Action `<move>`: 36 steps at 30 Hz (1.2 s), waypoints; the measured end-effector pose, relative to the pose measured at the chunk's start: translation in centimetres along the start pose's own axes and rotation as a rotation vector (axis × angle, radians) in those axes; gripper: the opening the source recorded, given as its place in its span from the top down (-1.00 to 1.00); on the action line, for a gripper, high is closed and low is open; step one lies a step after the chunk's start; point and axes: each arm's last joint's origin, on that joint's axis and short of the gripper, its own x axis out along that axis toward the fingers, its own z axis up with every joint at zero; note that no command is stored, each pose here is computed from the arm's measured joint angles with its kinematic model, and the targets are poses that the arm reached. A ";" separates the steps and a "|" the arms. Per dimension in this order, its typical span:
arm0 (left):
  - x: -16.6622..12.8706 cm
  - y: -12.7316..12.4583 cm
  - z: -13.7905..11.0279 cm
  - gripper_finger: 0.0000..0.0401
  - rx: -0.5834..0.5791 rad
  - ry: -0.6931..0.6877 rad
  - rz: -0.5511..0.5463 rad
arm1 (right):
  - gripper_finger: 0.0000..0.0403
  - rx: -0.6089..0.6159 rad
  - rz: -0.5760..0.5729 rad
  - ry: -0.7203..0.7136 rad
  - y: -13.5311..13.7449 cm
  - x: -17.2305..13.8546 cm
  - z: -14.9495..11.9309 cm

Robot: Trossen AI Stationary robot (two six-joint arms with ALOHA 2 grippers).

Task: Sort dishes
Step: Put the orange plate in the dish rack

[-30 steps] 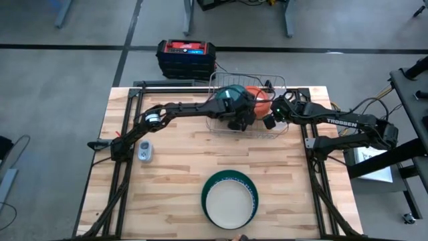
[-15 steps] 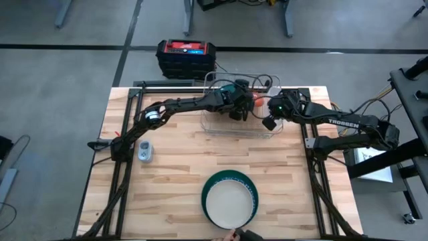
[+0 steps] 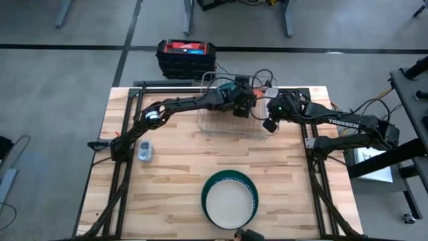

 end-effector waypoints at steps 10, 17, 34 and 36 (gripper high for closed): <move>-1.8 5.0 0.1 0.92 -0.089 -0.037 0.041 | 0.56 0.028 -0.117 0.086 -0.4 -0.1 -0.9; 0.6 6.5 -3.3 0.92 -0.142 0.052 0.024 | 0.50 0.057 -0.110 0.079 -0.4 -0.2 -0.9; 1.5 8.1 -7.1 0.07 -0.256 0.059 -0.195 | 0.38 0.070 -0.103 0.089 -0.4 -0.2 -1.0; 1.5 8.5 -7.7 -0.03 -0.260 0.076 -0.204 | 0.38 0.068 -0.105 0.094 -0.4 -0.3 -1.1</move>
